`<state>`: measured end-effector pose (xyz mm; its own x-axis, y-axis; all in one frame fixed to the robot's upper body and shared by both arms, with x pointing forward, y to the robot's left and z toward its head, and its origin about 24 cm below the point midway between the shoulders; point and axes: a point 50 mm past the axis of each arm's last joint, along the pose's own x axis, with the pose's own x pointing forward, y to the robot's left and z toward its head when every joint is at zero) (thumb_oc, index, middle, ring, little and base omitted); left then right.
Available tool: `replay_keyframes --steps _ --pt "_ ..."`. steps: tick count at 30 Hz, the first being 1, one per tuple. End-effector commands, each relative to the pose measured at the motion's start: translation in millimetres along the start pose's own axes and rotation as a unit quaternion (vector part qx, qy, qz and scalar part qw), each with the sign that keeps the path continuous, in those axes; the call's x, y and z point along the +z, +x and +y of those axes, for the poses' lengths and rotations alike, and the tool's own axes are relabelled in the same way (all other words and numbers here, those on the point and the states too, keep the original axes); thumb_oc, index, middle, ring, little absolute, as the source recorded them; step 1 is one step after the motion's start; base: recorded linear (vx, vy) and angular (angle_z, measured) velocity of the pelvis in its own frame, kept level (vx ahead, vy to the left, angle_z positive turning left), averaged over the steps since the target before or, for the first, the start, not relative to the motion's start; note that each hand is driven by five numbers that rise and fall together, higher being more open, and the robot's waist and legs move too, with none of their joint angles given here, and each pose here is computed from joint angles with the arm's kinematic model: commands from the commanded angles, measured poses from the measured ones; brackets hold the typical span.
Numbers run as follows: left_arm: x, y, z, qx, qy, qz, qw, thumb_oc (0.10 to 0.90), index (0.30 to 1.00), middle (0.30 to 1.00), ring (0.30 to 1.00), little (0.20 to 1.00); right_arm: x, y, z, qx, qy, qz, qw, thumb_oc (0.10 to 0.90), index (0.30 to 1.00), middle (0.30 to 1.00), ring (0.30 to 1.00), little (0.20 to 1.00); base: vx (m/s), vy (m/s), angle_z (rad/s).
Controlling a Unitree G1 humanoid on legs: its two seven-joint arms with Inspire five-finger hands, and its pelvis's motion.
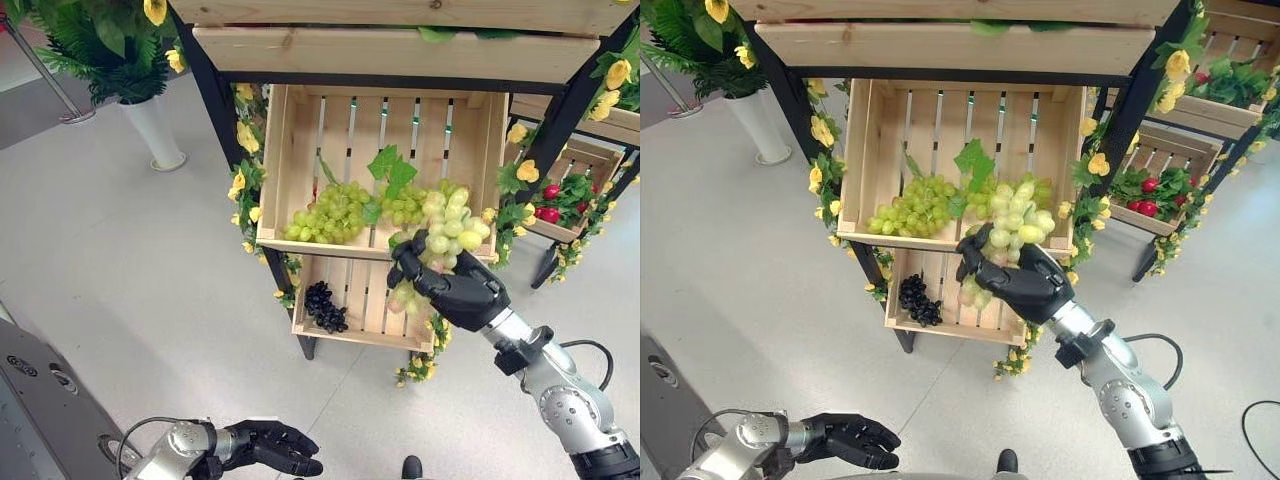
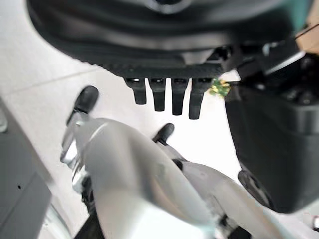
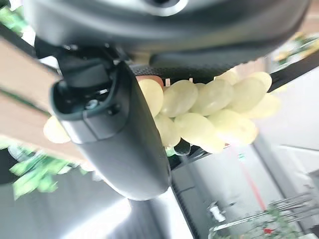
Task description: Pick up the fruits from the basket on one side to the basket on the other side
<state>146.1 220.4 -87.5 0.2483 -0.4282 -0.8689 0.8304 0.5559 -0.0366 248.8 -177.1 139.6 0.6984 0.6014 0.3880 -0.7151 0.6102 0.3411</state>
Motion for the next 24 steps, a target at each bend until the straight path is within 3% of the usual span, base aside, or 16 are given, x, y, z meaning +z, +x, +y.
replay_keyframes --steps 1,8,17,24 --pt "39.8 -6.0 33.9 0.06 0.083 -0.056 0.993 0.8 0.9 0.9 0.9 0.9 84.4 35.1 41.4 0.143 -0.069 -0.241 0.957 0.4 0.3 0.3 0.3 0.3 0.0 0.0 0.0" --pt "66.1 4.2 31.4 0.082 0.079 -0.114 0.987 0.8 0.9 0.9 0.9 0.9 99.8 57.4 38.4 0.114 -0.138 -0.251 0.951 0.4 0.3 0.3 0.3 0.3 0.01 0.007 0.02" --pt "77.1 5.5 22.6 0.045 0.124 -0.125 0.983 0.8 0.9 0.9 0.9 0.9 104.2 82.4 9.3 0.032 -0.171 -0.201 0.964 0.4 0.3 0.3 0.3 0.3 0.01 0.012 0.07" --pt "89.9 1.5 22.6 0.038 0.14 -0.144 0.979 0.8 0.9 0.9 0.9 0.9 101.6 80.6 -33.1 -0.072 -0.316 -0.089 0.942 0.4 0.3 0.3 0.3 0.3 0.02 0.014 0.11"
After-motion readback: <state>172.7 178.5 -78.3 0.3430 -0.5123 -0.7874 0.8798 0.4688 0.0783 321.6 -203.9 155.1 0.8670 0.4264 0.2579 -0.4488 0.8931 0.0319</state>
